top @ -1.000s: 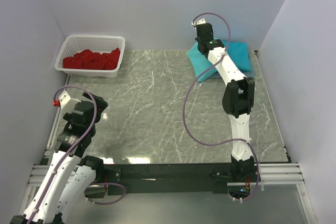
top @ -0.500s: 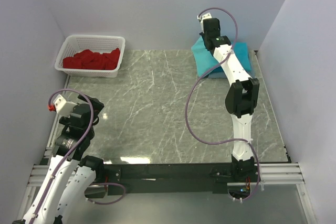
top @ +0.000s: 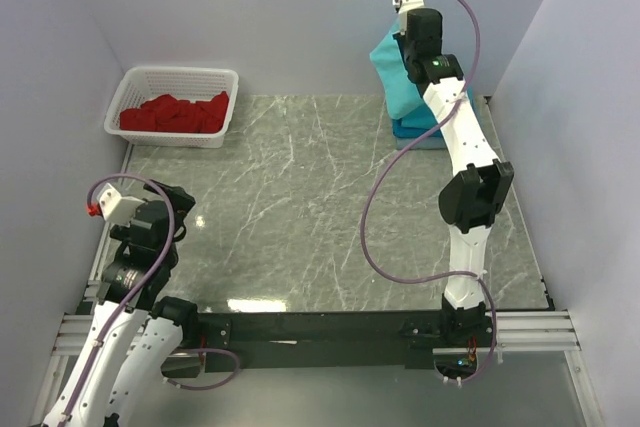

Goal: Fold and stack the t-shirts
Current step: Neatly place the folded tshirt to the corner

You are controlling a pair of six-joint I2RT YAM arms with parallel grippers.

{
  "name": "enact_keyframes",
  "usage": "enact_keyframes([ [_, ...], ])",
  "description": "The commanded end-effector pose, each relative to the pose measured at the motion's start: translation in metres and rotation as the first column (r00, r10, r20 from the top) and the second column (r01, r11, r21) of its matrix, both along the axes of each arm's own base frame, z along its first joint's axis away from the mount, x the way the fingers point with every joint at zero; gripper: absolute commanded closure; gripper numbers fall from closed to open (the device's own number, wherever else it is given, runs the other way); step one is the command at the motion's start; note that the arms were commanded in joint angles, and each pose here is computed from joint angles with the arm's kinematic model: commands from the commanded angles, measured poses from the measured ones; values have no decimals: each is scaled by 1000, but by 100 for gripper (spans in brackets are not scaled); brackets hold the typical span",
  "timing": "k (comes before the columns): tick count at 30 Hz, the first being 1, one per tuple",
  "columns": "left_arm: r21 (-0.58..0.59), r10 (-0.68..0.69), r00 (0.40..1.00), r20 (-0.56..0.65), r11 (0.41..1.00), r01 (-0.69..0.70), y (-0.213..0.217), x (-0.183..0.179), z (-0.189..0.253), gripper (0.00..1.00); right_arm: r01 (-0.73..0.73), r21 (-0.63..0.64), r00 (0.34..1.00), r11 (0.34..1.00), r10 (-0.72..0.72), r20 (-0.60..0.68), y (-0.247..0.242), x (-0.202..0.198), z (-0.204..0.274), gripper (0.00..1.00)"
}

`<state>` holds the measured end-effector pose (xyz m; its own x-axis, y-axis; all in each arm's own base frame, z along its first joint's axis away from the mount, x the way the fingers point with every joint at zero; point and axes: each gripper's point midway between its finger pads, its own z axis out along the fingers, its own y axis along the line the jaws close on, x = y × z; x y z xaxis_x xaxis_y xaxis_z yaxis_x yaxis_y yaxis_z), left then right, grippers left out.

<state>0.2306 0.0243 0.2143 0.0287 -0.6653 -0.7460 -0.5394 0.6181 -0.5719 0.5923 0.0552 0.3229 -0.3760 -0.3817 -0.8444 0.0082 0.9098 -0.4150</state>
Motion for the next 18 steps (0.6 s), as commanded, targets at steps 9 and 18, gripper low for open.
enact_keyframes([
  [9,-18,46,997,57,999,-45,7,-4,15,1,17,43,989,999,-23,146,-16,-10,63,100],
  [18,-10,48,998,38,999,-48,6,0,15,1,87,31,993,996,-89,74,-45,7,20,100],
])
